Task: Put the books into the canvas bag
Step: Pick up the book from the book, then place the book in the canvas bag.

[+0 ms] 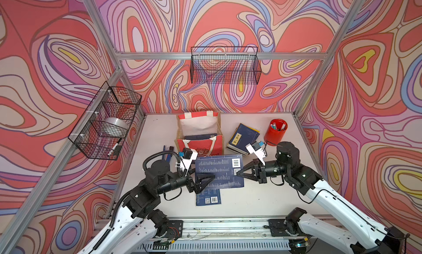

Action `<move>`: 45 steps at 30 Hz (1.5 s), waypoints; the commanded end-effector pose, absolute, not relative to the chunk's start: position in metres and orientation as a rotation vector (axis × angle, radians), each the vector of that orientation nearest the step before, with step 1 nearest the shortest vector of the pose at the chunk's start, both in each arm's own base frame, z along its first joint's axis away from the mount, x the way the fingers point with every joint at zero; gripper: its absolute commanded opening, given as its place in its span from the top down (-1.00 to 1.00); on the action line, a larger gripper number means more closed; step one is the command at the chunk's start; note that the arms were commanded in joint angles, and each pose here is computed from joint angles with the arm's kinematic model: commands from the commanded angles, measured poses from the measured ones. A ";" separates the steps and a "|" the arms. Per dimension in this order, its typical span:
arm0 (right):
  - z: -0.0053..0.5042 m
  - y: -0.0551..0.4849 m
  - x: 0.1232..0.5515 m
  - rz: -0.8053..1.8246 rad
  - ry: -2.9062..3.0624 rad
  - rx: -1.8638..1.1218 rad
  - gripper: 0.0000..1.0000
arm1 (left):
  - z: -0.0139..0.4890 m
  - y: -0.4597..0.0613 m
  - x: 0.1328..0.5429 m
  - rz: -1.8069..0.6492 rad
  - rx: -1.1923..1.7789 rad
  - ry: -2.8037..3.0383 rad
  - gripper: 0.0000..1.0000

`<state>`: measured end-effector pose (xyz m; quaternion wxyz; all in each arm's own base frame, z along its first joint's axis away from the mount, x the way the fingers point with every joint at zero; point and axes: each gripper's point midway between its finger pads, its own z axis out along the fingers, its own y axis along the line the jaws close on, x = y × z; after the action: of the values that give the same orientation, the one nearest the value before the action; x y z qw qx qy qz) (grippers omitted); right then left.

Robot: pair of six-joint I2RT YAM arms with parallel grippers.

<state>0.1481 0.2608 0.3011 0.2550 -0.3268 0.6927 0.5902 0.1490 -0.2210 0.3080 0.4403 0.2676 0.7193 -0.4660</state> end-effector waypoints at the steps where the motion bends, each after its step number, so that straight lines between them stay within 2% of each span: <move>1: 0.325 0.258 0.147 1.602 1.772 -0.944 1.00 | 0.322 -0.226 0.134 -1.243 0.729 1.714 -0.23; 9: 0.332 0.262 0.158 1.618 1.727 -0.950 1.00 | 0.316 -0.237 0.134 -1.311 0.763 1.756 0.75; 10: 0.332 0.262 0.159 1.614 1.727 -0.950 1.00 | 0.316 -0.236 0.135 -1.295 0.754 1.755 0.78; 12: 0.331 0.261 0.163 1.598 1.730 -0.940 1.00 | 0.316 -0.230 0.139 -1.246 0.721 1.762 1.00; 17: 0.328 0.255 0.192 1.459 1.774 -0.815 0.96 | 0.316 -0.181 0.174 -0.897 0.455 1.832 1.00; 18: 0.327 0.252 0.205 1.396 1.803 -0.755 0.70 | 0.321 -0.168 0.180 -0.818 0.396 1.833 1.00; 19: 0.327 0.249 0.218 1.342 1.825 -0.706 0.31 | 0.326 -0.157 0.185 -0.755 0.352 1.835 1.00; 20: 0.326 0.246 0.232 1.281 1.857 -0.648 0.05 | 0.334 -0.152 0.185 -0.724 0.337 1.824 1.00; 22: 0.329 0.242 0.256 1.182 1.905 -0.567 -0.23 | 0.356 -0.139 0.188 -0.653 0.305 1.797 1.00; 23: 0.331 0.241 0.266 1.143 1.923 -0.535 -0.30 | 0.363 -0.133 0.191 -0.616 0.287 1.792 1.00; 27: 0.336 0.239 0.313 0.999 2.020 -0.413 -0.49 | 0.403 -0.104 0.209 -0.390 0.195 1.794 1.00; 31: 0.333 0.246 0.352 0.927 2.079 -0.361 -0.67 | 0.432 -0.109 0.228 -0.296 0.223 1.807 1.00; 34: 0.317 0.247 0.380 0.833 2.134 -0.331 -0.69 | 0.443 -0.121 0.244 -0.263 0.277 1.832 1.00; 40: 0.298 0.259 0.404 0.756 2.171 -0.341 -0.72 | 0.448 -0.135 0.279 -0.356 0.266 1.891 1.00; 45: 0.302 0.271 0.405 0.731 2.164 -0.384 -0.75 | 0.424 -0.140 0.312 -0.486 0.245 2.038 1.00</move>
<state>0.4044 0.2669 0.2805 0.3735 -0.1365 0.8668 0.3009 0.3111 -0.1291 0.4237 0.5246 0.0921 0.8341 -0.1432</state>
